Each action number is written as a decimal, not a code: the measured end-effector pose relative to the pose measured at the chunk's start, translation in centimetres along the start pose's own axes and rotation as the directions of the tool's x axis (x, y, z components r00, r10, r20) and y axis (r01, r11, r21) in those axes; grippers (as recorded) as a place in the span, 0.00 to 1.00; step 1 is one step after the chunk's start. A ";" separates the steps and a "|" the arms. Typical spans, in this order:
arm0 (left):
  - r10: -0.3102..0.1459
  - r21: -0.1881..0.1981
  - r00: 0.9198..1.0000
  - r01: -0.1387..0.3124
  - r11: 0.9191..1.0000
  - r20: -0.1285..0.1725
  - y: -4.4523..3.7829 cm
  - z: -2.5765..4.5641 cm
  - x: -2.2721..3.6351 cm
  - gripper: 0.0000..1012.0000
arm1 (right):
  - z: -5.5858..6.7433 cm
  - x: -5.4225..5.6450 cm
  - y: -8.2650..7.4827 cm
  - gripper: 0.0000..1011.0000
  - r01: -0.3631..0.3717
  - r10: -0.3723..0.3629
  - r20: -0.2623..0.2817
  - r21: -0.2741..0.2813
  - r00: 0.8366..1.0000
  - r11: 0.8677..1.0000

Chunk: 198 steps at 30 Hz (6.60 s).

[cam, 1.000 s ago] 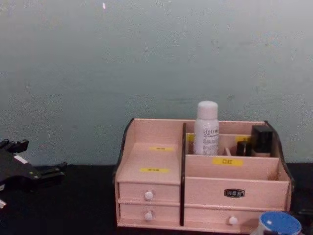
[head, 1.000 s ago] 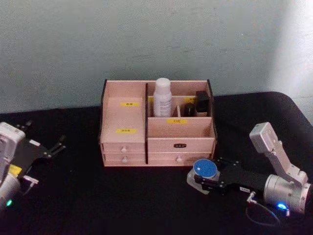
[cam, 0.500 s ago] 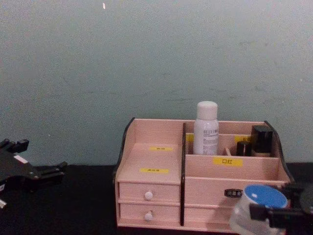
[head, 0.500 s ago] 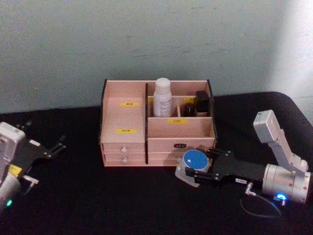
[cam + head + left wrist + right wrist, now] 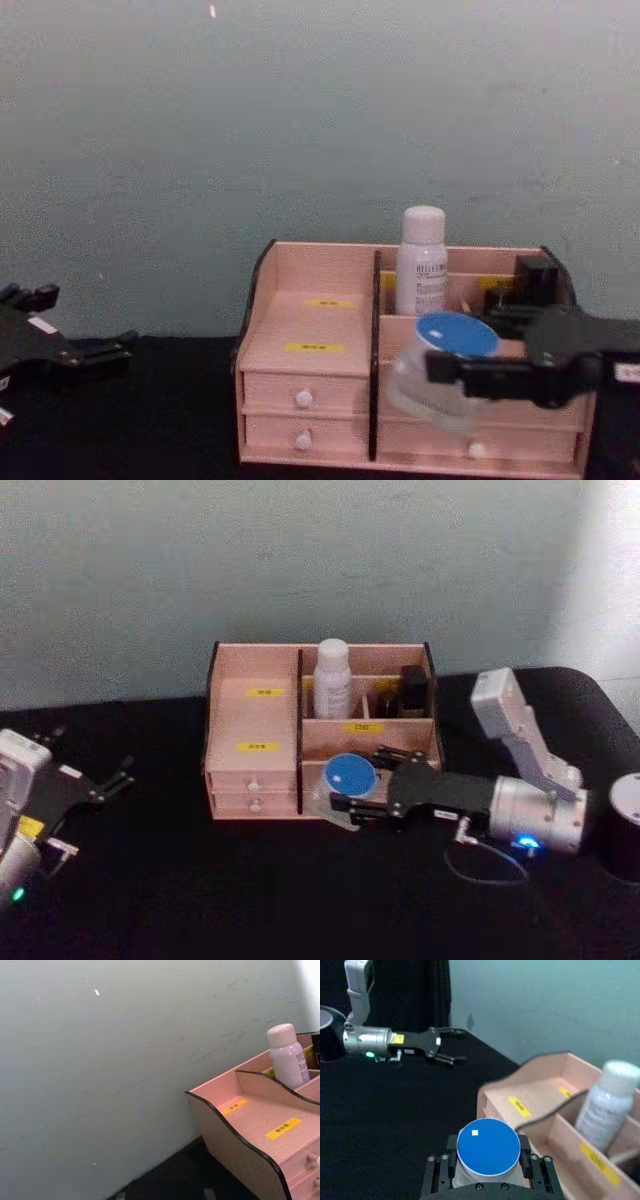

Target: Pick up the facial cleanser and watermelon frost from the table and place them into the tiered storage box.

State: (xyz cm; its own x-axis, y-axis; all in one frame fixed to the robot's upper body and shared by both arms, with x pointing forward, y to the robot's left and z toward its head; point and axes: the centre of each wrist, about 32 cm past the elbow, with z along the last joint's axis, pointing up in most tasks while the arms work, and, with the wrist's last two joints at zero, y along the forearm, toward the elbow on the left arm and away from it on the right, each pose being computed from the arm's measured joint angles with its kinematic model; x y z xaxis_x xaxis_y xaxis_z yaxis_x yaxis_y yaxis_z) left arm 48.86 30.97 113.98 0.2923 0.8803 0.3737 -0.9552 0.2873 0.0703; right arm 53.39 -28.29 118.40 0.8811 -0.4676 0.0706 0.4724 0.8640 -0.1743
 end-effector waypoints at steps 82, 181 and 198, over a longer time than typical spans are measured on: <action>0.000 0.000 1.000 0.000 1.000 0.000 0.00 0.00 0.00 0.99 | 2.8 5.6 13.2 0.72 0.085 -0.085 -0.001 -0.003 0.996 0.996; 0.000 0.000 1.000 0.000 1.000 0.000 0.00 0.01 0.00 0.99 | -5.7 0.0 0.0 0.99 0.821 -0.812 0.124 -0.078 0.570 0.565; 0.000 0.000 1.000 0.000 1.000 0.000 0.00 0.00 0.00 0.99 | -5.6 0.0 0.0 0.99 0.820 -0.811 0.121 -0.076 0.573 0.568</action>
State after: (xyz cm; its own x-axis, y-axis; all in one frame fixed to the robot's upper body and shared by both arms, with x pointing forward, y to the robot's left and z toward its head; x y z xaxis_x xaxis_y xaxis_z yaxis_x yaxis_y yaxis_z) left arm 48.86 30.97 113.98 0.2923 0.8803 0.3737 -0.9553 0.2873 0.0702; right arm 53.23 -29.36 112.88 0.1239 -0.9457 0.3006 0.9890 0.0928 -0.1155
